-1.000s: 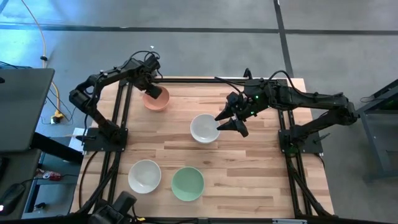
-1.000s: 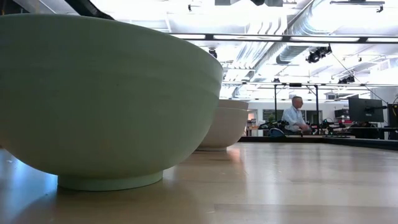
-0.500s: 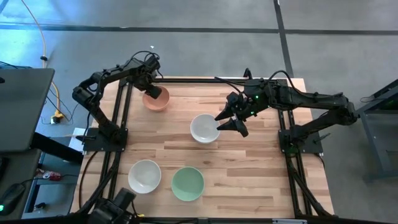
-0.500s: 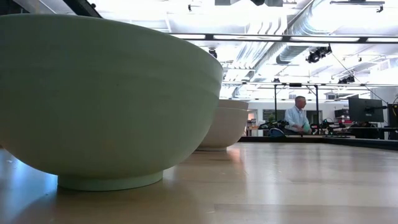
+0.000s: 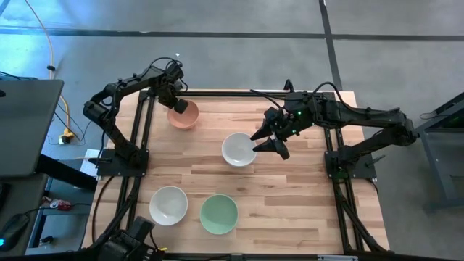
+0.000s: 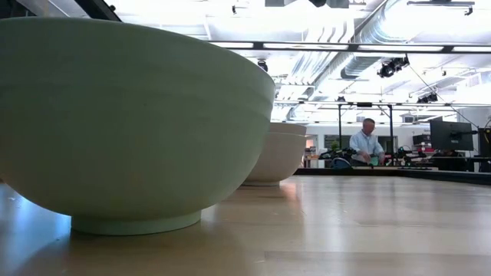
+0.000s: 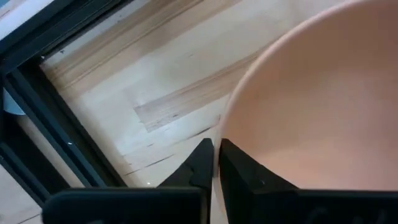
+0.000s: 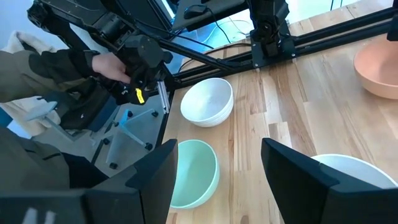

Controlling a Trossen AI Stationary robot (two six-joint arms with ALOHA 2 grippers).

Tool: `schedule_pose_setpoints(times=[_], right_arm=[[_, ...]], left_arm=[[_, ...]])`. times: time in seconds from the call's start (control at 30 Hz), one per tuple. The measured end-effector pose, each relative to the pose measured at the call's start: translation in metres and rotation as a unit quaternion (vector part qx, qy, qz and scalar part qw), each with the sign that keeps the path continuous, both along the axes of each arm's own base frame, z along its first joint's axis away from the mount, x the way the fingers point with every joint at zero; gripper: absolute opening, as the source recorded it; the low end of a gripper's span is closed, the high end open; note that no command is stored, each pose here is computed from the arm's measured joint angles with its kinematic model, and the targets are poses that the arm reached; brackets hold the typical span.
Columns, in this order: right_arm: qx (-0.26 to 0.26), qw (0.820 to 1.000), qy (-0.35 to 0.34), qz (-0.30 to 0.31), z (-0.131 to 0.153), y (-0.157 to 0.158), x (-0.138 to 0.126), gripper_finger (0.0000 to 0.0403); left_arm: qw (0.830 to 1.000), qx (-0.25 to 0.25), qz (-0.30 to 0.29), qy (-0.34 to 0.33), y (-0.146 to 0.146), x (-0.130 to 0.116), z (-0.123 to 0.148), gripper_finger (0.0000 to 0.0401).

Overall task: Nest bowls inside each other
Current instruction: Stack the orange bowl on top of the white bowl

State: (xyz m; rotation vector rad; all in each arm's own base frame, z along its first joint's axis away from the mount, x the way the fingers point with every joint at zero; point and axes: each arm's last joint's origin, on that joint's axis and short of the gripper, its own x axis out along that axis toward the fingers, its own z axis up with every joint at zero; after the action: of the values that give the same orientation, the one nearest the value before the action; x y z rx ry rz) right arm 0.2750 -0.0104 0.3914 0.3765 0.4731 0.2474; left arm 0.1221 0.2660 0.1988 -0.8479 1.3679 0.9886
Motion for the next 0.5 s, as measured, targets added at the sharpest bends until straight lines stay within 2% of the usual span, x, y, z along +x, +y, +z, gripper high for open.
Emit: schedule_pose_setpoints(times=[0.5], right_arm=[[-0.008,1.000,0.005,0.003,-0.0015,-0.0001,-0.0006,0.0224]], left_arm=[[0.995,-0.045,-0.006,-0.091,-0.0043,0.0085,0.0002,0.0002]])
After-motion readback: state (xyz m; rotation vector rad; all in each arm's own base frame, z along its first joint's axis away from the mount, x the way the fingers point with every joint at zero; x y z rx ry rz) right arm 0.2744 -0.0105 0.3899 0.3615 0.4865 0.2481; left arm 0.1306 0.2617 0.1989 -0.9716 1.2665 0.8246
